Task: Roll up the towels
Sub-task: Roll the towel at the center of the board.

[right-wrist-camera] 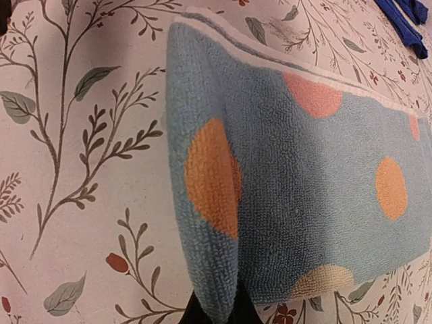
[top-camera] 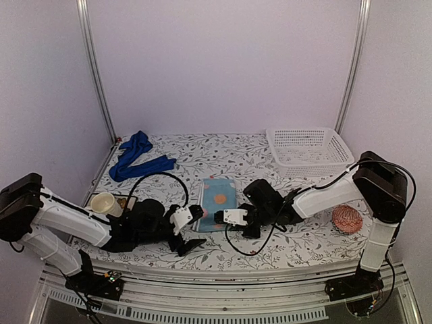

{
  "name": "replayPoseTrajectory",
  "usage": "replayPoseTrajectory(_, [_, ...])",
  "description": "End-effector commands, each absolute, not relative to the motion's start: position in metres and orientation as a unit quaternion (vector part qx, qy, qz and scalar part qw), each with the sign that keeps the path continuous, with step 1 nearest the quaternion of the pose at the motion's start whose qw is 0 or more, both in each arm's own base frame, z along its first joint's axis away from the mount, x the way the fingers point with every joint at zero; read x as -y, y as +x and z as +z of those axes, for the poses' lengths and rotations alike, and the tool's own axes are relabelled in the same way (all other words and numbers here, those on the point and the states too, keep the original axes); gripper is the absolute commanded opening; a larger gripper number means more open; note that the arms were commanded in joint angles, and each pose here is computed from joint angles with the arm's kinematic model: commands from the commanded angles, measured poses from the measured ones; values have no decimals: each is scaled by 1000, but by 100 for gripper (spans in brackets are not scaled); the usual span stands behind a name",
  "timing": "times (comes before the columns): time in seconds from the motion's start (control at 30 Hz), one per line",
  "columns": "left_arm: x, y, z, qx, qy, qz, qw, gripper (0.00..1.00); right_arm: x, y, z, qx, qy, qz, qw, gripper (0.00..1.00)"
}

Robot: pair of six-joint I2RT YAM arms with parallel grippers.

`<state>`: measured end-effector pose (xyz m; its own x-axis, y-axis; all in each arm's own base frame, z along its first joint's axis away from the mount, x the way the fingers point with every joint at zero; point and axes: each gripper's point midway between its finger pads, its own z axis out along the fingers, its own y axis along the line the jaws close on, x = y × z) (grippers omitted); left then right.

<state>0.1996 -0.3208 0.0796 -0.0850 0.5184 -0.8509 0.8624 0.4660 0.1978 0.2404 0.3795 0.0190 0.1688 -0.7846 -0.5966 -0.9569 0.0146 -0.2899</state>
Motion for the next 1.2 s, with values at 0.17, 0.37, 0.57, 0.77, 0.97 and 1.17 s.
replayPoseTrajectory(0.17, [338, 188, 90, -674, 494, -235, 497, 95, -368, 224, 27, -676, -653, 219, 261, 3])
replayPoseTrajectory(0.37, [349, 195, 78, -680, 507, -232, 477, 91, -363, 224, 28, -693, -634, 245, 242, 3])
replayPoseTrajectory(0.57, [348, 195, 75, -672, 514, -254, 468, 84, -359, 229, 28, -707, -615, 270, 221, 3])
replayPoseTrajectory(0.77, [353, 206, 61, -682, 520, -256, 446, 76, -357, 231, 30, -713, -605, 288, 206, 3])
replayPoseTrajectory(0.97, [356, 218, 56, -689, 512, -266, 439, 65, -355, 237, 29, -720, -599, 288, 199, 3])
replayPoseTrajectory(1.17, [357, 222, 54, -692, 506, -282, 430, 54, -354, 238, 23, -727, -595, 285, 191, 3])
